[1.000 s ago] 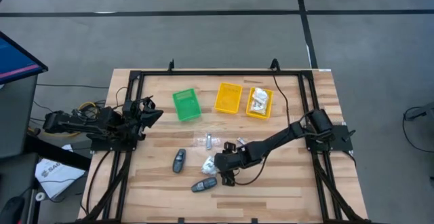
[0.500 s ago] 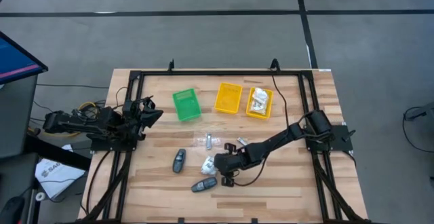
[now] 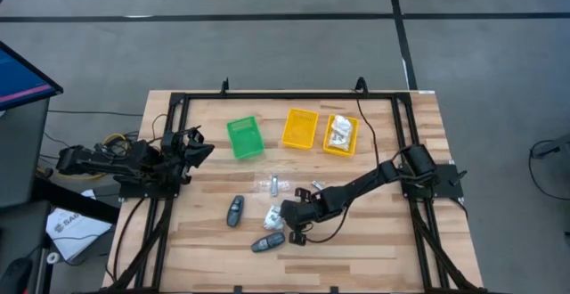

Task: Pick & Place Travel size toiletries
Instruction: Put the white cotton pack into the right yellow bin

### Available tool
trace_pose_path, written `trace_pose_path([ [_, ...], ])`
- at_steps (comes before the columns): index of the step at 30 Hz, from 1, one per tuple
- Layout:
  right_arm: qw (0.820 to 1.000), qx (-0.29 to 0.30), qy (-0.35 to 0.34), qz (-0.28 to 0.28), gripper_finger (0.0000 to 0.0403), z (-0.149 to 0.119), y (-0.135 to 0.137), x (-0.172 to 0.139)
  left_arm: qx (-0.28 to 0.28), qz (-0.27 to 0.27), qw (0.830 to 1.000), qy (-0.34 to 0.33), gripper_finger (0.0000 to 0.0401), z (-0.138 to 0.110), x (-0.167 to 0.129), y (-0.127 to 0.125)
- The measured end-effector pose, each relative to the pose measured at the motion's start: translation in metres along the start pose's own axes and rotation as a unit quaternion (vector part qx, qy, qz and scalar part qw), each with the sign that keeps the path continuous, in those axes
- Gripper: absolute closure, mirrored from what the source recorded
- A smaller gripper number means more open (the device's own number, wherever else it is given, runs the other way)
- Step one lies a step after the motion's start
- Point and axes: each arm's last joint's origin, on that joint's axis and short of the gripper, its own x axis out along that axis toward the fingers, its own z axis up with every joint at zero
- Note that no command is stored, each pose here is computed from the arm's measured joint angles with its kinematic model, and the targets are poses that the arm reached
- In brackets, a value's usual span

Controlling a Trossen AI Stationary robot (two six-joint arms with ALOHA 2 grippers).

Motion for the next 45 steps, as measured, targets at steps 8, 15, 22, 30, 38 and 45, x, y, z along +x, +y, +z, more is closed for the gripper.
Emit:
trace_pose_path([
  [8, 0.999, -0.043, 0.008, -0.012, 0.0402, 0.027, 0.001, -0.016, 0.0, 0.0, 1.0, 0.0, 0.0393, 0.0, 0.0, 0.0],
  [15, 0.999, -0.05, -0.01, -0.019, 0.0403, 0.05, -0.013, -0.035, 0.0, 0.0, 1.0, 0.0, 0.0393, 0.0, 0.0, 0.0],
  [22, 0.998, -0.034, -0.042, -0.026, 0.0403, 0.07, -0.036, -0.081, 0.0, 0.0, 1.0, -0.001, 0.0393, 0.0, 0.0, 0.0],
  [30, 0.995, -0.018, -0.072, -0.068, 0.0403, 0.081, -0.083, -0.163, 0.0, 0.0, 1.0, -0.001, 0.0393, 0.0, 0.0, 0.0],
  [38, 0.984, 0.017, -0.001, -0.175, 0.0403, 0.058, -0.147, -0.233, 0.0, -0.001, 1.0, -0.001, 0.0393, 0.0, 0.0, 0.0],
  [45, 0.967, 0.047, 0.085, -0.236, 0.0403, 0.037, -0.191, -0.256, 0.001, -0.001, 1.0, -0.001, 0.0393, 0.0, 0.0, 0.0],
])
